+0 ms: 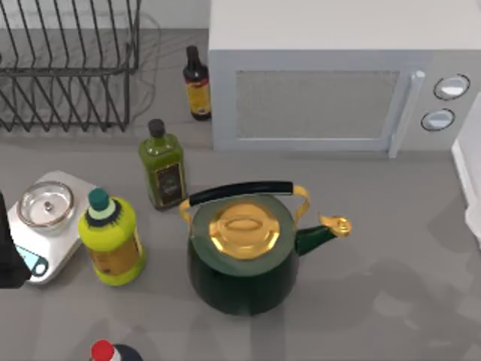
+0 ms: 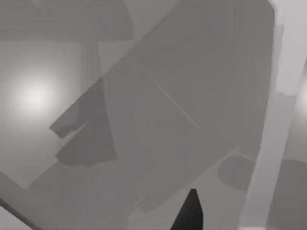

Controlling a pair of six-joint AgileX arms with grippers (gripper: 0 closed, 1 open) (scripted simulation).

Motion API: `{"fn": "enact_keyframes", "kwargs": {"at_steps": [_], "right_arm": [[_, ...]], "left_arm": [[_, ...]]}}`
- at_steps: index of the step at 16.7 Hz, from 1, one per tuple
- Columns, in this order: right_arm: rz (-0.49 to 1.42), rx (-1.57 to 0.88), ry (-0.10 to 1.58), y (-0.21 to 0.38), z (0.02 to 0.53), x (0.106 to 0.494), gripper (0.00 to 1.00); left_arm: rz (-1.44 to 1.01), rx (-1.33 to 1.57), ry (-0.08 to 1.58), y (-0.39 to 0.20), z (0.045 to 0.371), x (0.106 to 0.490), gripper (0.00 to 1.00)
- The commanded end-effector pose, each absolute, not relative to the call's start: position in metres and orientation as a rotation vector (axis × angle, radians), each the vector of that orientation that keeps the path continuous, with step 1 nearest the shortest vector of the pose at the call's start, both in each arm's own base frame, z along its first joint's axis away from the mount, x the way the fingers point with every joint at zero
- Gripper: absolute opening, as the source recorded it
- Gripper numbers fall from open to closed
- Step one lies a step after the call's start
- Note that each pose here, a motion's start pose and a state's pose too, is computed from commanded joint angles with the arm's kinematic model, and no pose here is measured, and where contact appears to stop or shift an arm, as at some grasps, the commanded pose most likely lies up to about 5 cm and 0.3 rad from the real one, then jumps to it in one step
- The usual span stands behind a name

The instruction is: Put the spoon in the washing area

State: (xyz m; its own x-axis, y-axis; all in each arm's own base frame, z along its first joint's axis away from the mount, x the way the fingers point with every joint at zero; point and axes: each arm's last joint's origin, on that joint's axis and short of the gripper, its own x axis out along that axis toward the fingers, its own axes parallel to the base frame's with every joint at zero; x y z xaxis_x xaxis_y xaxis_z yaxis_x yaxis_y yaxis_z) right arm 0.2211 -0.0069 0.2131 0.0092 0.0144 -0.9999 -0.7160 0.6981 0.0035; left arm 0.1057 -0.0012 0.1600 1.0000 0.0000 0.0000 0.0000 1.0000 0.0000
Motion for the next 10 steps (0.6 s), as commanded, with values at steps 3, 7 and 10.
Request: {"fn": "enact_keyframes", "kwargs": {"at_steps": [3,7,10], "right_arm": [[0.637,-0.613,1.477,-0.008,0.215,0.228,0.00],[0.675,-0.607,1.530,-0.012,0.224,0.267,0.00],[0.703,-0.606,1.558,-0.018,0.232,0.318,0.00]], "left_arm": [[0.000,0.000,0.000,-0.001,0.160,0.106,1.00],[0.000,0.000,0.000,-0.001,0.160,0.106,1.00],[0.000,0.000,0.000,-0.001,0.160,0.106,1.00]]}}
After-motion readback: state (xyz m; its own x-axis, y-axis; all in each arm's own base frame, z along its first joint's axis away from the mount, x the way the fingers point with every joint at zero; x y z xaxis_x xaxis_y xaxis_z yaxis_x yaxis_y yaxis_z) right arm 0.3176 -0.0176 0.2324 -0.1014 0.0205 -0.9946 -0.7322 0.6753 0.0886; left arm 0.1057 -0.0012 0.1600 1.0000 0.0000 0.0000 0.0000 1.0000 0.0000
